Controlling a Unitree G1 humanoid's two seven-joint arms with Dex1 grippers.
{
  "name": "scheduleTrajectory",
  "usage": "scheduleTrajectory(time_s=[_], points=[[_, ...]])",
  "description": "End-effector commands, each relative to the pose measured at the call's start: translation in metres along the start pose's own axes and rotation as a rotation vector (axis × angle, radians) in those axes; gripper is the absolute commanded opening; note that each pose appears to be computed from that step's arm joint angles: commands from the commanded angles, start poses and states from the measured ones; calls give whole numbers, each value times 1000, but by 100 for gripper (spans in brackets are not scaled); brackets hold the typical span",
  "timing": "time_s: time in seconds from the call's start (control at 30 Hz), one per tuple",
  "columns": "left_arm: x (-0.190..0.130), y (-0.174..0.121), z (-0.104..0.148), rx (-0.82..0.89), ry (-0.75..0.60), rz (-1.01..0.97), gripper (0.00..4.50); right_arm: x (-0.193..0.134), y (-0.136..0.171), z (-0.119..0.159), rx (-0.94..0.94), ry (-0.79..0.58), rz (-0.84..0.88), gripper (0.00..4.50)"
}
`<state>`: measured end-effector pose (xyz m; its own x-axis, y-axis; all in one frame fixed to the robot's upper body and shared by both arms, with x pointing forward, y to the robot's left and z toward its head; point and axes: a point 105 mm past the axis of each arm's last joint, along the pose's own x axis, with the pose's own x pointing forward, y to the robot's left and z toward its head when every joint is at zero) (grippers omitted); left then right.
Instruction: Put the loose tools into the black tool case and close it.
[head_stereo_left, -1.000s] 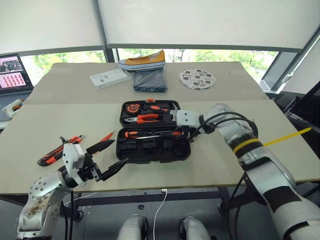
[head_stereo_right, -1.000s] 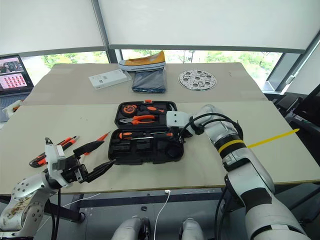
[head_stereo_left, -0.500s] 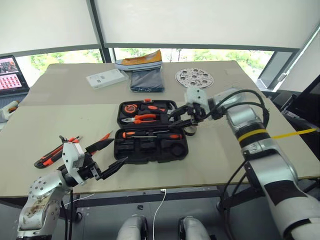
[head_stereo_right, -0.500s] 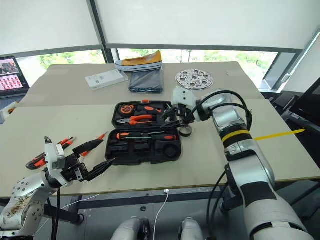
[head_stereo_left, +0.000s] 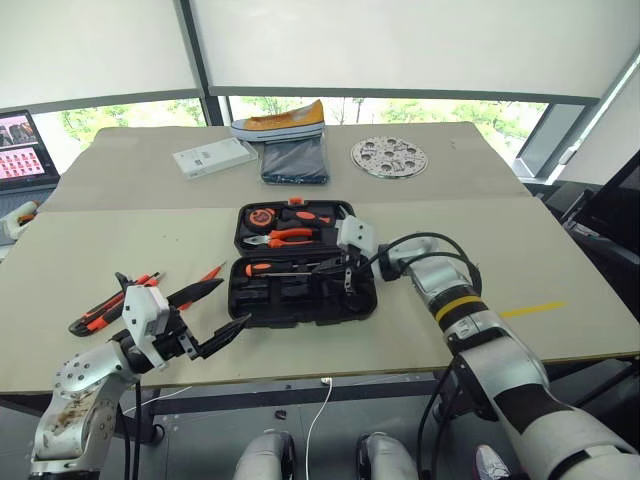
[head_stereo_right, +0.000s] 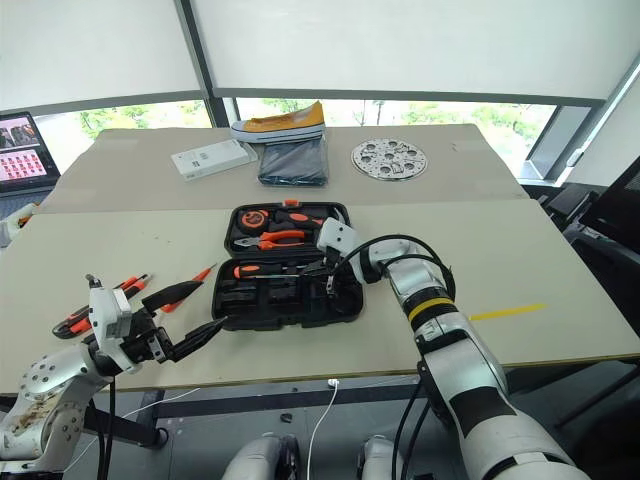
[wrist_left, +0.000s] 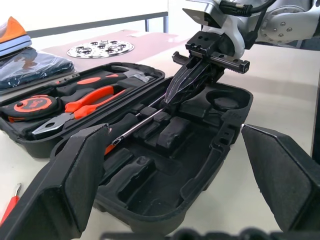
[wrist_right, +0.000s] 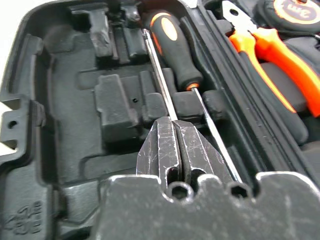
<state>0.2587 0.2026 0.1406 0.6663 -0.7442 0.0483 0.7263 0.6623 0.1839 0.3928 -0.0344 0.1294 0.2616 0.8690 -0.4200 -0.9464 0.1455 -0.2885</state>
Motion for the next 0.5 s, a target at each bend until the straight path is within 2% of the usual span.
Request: scheduleTrajectory(time_s=[0.03, 0.27, 0.33, 0.43, 0.5], points=[[-5, 7, 8, 67, 13, 20, 450, 6, 3, -21, 22, 121, 1, 7], [-14, 15, 5, 72, 45, 54, 450, 13, 4, -22, 56, 179, 6, 7], [-16, 15, 5, 68, 44, 71, 450, 12, 1, -6, 52, 91, -1, 7], [-30, 20, 5, 26, 36, 136, 450, -5, -2, 38, 0, -169, 6, 7], [-47, 25, 2, -4, 44, 204, 450, -24, 4, 51, -32, -253, 33, 60]])
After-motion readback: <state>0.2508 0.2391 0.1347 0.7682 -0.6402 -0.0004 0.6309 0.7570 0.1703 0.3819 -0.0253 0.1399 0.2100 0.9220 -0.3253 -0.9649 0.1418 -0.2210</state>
